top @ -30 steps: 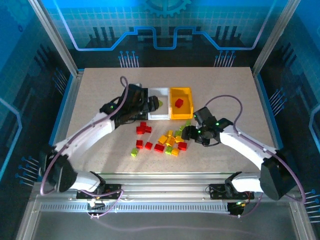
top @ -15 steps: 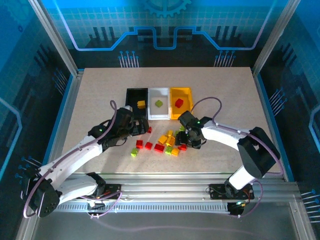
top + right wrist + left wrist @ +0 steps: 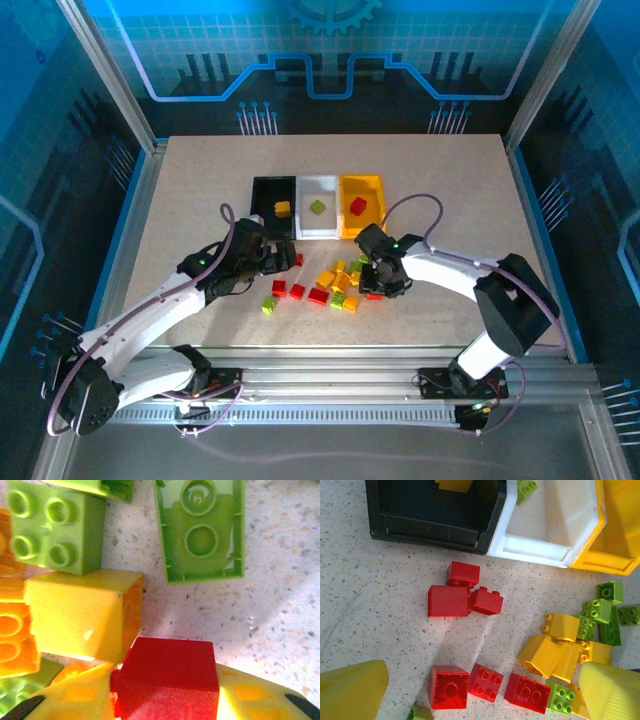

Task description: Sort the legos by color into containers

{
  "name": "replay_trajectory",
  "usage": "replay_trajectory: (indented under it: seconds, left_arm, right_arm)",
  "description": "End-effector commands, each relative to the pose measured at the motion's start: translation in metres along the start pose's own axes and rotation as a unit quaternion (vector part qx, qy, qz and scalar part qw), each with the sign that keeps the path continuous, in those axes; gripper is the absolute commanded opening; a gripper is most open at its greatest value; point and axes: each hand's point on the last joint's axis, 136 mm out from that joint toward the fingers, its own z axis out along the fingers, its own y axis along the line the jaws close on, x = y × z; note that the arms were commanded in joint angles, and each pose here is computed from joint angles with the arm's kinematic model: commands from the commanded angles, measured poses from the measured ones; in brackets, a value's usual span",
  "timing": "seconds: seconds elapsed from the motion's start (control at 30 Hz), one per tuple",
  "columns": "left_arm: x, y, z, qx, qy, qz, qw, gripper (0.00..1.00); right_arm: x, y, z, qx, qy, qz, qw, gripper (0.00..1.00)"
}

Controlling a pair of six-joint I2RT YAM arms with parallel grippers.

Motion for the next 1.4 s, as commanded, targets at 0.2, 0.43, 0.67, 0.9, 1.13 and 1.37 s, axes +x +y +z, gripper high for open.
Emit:
replay_trajectory:
  seconds: [0.2, 0.43, 0.67, 0.9, 1.13, 1.37]
  left_arm:
    - [0.007, 0.005, 0.004, -0.004, 0.008, -0.014, 1.0, 0.99]
    - [0.016, 0.005, 0.007, -0.001, 0.028, -0.006, 1.0, 0.99]
    - [0.019, 0.013, 0.003, -0.017, 0.034, -0.002, 0.999, 0.99]
    - [0.019, 0.024, 0.0, -0.036, 0.035, -0.009, 0.999, 0.99]
    - [0.026, 0.031, -0.004, -0.056, 0.057, 0.006, 0.997, 0.97]
    - [0.07, 0.052, -0.005, -0.104, 0.133, 0.018, 0.985, 0.85]
  right_arm:
    - [-0.076, 0.018, -0.089, -0.03, -0.129, -0.025, 0.991, 0.39]
    - [-0.168, 0.03, -0.08, 0.013, -0.166, 0.007, 0.986, 0.4]
    - [-0.22, 0.03, -0.04, 0.068, -0.144, 0.027, 0.987, 0.42]
    - [-0.23, 0.034, -0.025, 0.054, -0.128, 0.039, 0.99, 0.55]
    - [-0.228, 0.057, -0.062, -0.005, -0.159, 0.027, 0.987, 0.69]
    - [-0.19, 0.055, -0.079, -0.046, -0.171, 0.028, 0.984, 0.68]
